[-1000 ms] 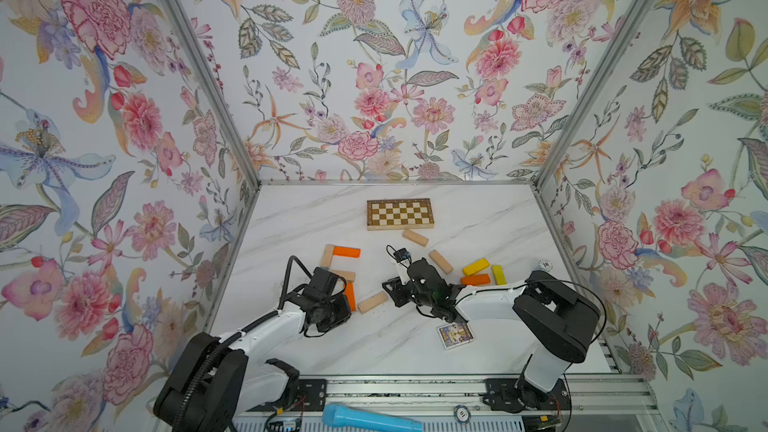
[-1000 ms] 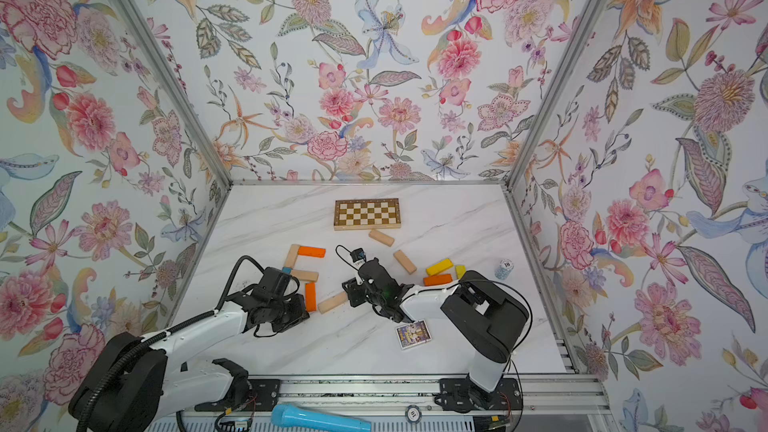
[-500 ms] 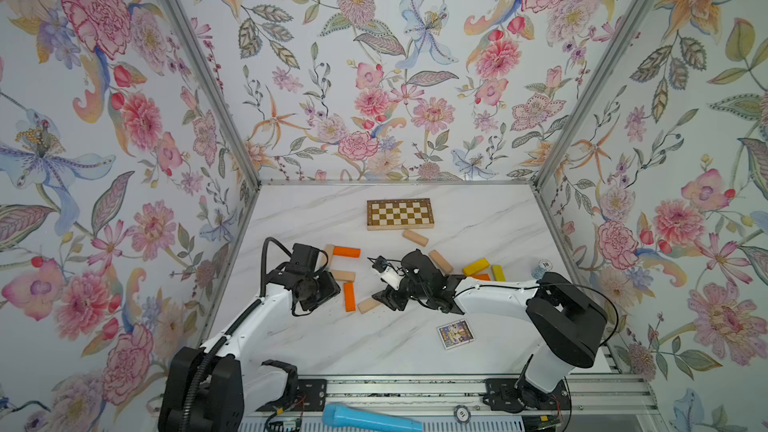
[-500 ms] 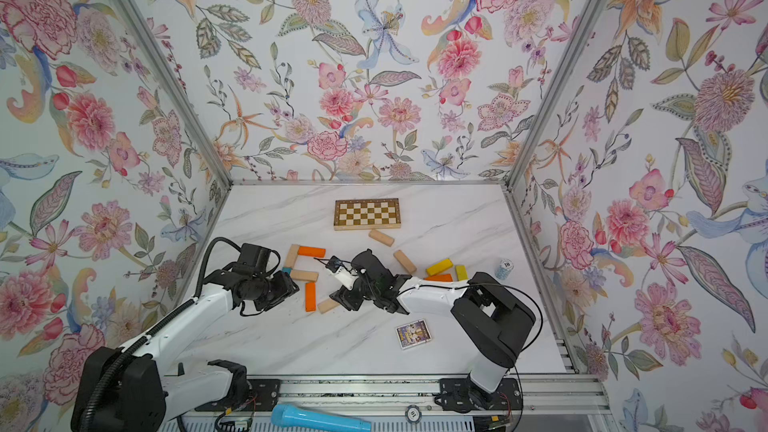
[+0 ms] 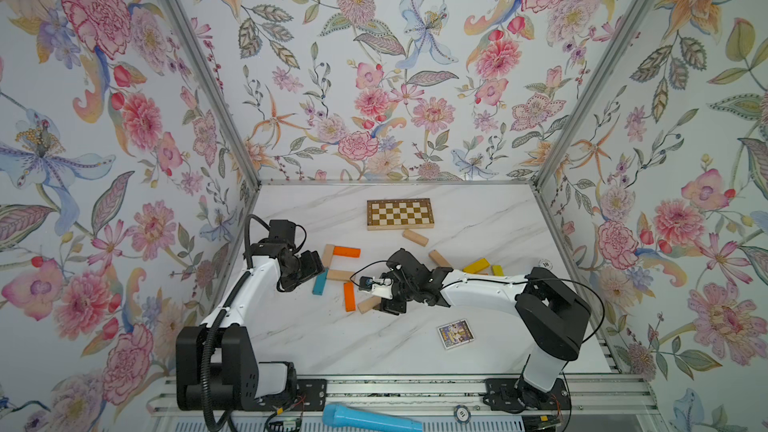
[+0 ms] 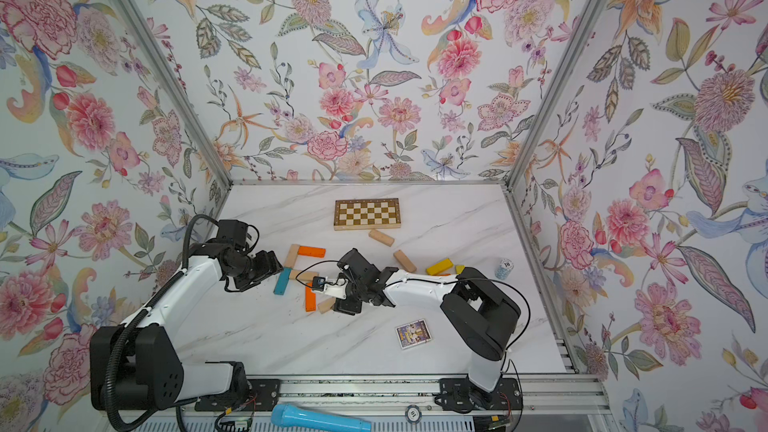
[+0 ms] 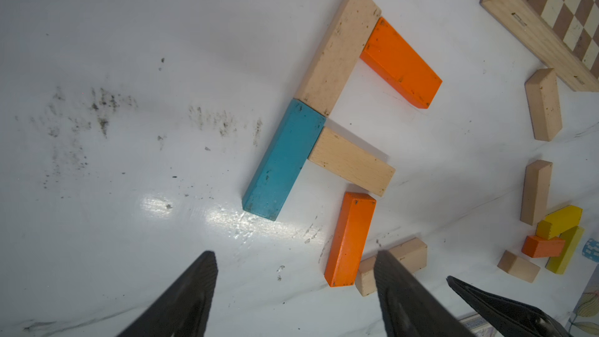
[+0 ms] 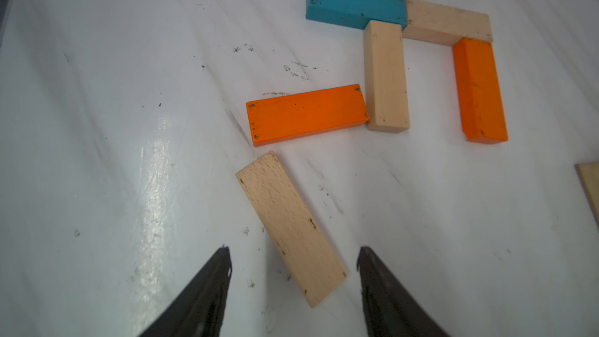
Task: Assemble the number 6 with building blocks
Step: Pick up the building block from the center of the board.
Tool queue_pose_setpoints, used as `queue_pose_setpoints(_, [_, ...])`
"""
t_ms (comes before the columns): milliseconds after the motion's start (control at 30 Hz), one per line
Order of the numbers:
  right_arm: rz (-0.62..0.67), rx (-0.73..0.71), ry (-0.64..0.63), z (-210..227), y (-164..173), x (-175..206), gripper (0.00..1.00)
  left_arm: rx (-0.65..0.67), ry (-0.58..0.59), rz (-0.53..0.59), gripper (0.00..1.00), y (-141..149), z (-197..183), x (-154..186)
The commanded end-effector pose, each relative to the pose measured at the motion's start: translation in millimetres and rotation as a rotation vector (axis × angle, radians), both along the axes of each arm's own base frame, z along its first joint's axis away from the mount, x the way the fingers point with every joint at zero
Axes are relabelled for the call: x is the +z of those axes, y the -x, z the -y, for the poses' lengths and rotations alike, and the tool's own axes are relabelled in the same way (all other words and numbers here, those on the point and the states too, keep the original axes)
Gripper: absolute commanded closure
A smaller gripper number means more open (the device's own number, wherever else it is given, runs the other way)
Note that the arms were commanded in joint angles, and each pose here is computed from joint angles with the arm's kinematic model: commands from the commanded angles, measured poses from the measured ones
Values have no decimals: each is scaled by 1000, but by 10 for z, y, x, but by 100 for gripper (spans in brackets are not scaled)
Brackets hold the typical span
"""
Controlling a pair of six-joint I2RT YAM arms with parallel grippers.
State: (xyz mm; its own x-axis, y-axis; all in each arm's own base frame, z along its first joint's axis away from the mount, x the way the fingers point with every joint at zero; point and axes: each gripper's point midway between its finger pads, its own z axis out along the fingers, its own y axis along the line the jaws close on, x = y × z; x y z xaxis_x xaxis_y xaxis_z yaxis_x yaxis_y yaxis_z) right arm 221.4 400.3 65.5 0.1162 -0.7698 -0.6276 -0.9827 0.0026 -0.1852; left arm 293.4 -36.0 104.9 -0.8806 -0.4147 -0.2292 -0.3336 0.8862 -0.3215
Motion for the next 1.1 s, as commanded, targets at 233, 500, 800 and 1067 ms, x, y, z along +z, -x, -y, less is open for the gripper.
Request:
queue_pose_setpoints(233, [53, 146, 199, -3, -88, -317, 38, -72, -18, 42, 18, -203, -118, 60])
queue_pose_setpoints(500, [27, 213, 324, 17, -26, -529, 42, -70, -18, 86, 18, -287, -121, 48])
queue_pose_setpoints(800, [-51, 224, 383, 124, 256, -587, 67, -68, -31, 113, 16, -302, -144, 109])
queue_pose_setpoints(1067, [-80, 132, 264, 118, 454, -164, 81, -9, -40, 138, 15, -324, -226, 224])
